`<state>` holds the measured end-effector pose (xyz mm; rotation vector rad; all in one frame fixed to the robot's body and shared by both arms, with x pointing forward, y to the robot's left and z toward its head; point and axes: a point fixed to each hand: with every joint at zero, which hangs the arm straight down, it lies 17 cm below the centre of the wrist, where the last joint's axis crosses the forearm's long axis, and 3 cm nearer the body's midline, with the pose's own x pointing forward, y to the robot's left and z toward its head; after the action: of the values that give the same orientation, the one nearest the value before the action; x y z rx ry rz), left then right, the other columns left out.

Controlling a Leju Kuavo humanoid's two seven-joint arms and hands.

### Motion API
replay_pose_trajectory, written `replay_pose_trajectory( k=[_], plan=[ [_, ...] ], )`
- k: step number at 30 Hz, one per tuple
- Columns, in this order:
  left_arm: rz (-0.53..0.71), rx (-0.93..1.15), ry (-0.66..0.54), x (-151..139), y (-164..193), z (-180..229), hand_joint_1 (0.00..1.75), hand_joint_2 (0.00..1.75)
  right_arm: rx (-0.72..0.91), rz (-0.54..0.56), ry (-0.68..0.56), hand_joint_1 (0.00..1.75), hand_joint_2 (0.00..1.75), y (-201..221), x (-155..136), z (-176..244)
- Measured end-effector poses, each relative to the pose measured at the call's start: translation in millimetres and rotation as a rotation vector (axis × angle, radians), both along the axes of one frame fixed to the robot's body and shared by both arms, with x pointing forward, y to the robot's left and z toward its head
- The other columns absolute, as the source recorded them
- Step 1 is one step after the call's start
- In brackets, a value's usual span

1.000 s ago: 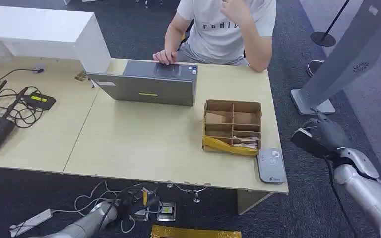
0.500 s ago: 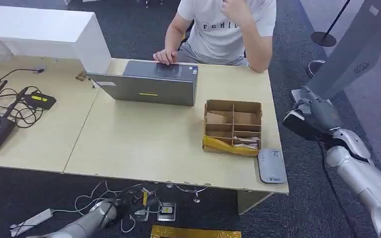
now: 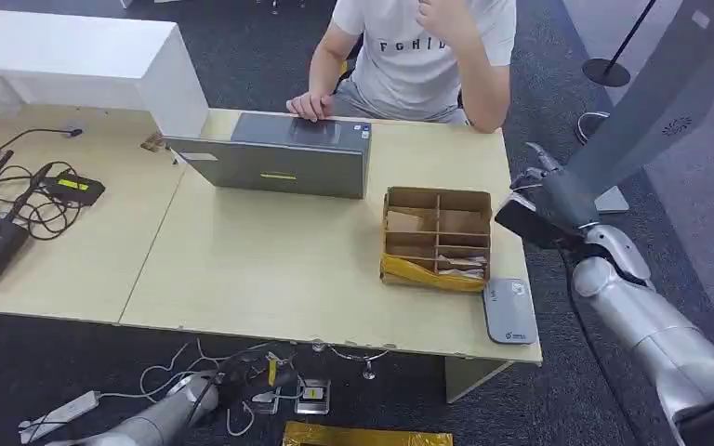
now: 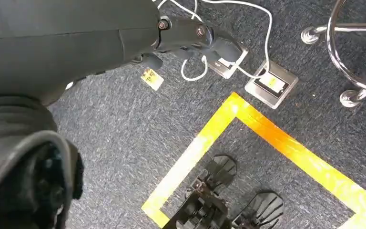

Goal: Pass the card to the sensor for recognition and then transmit it.

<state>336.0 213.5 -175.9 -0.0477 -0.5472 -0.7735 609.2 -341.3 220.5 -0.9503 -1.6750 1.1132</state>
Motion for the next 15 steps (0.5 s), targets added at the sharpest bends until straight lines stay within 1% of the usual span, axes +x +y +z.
replay_pose_trajectory(
  k=[10, 15],
  plan=[
    [-0.008, 0.005, -0.002, 0, 0, 0, 0.00, 0.00, 0.034, 0.050, -0.038, 1.75, 1.75, 37, 7, 16],
    [-0.008, 0.005, -0.001, 0, 0, 0, 0.00, 0.00, 0.043, 0.061, -0.046, 1.75, 1.75, 47, 9, 22]
  ],
)
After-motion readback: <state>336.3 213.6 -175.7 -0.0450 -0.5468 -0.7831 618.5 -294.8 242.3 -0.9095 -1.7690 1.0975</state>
